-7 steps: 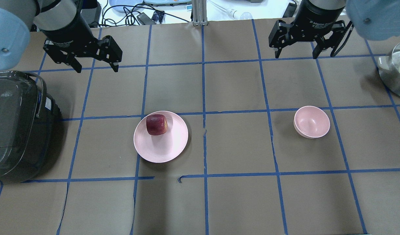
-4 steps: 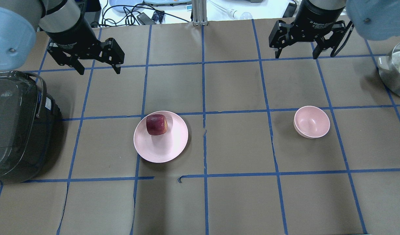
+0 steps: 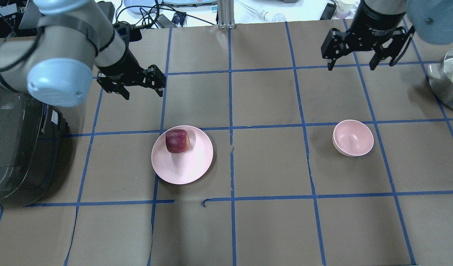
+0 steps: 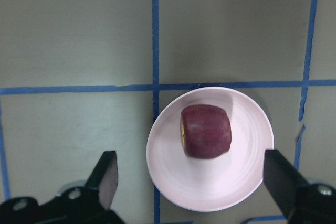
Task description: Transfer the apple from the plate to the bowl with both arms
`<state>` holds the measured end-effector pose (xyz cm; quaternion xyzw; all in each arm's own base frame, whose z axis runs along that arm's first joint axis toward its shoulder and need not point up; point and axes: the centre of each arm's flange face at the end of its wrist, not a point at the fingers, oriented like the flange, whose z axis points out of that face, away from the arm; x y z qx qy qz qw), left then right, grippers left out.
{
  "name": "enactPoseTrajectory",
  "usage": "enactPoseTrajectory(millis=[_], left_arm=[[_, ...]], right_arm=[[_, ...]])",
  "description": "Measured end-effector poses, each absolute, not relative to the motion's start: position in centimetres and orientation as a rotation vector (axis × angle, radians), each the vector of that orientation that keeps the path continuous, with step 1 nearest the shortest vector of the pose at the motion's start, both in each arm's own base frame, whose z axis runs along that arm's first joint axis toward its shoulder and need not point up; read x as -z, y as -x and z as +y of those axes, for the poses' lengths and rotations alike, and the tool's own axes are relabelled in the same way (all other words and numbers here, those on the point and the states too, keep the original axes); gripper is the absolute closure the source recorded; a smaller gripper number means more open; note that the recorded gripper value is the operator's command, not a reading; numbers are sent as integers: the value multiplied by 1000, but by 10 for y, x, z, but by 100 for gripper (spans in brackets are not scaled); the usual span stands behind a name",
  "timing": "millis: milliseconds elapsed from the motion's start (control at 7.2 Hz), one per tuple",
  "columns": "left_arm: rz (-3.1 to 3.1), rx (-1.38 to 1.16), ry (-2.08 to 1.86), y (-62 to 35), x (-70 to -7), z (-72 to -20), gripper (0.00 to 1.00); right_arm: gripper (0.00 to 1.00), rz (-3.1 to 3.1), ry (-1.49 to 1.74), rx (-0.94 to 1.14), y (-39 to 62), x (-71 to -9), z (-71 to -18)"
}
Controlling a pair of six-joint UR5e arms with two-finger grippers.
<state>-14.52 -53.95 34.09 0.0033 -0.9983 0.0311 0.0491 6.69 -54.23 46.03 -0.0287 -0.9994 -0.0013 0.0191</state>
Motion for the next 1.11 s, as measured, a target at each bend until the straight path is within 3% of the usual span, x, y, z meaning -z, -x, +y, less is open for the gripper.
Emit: enactPoseTrajectory(millis=[417, 556, 694, 833, 972, 1111], left_arm=[[-3053, -38, -96, 156, -234, -525, 0], [-3063, -19, -125, 167, -223, -522, 0], [-3070, -9, -149, 173, -218, -520, 0], [-3073, 0, -158, 176, -217, -519, 0], [-3075, 7, -155, 178, -215, -519, 0], [-3076, 12, -150, 179, -214, -518, 0]], right_arm=[[0, -3120, 22, 115, 33, -364, -537], [10, -3132, 0, 149, 51, -328, -529], [26, -3139, -25, 160, 58, -296, -519], [52, -3140, -51, 153, 58, -265, -510], [86, -3132, -97, 141, 56, -235, -498], [100, -3119, -133, 124, 55, -217, -491]])
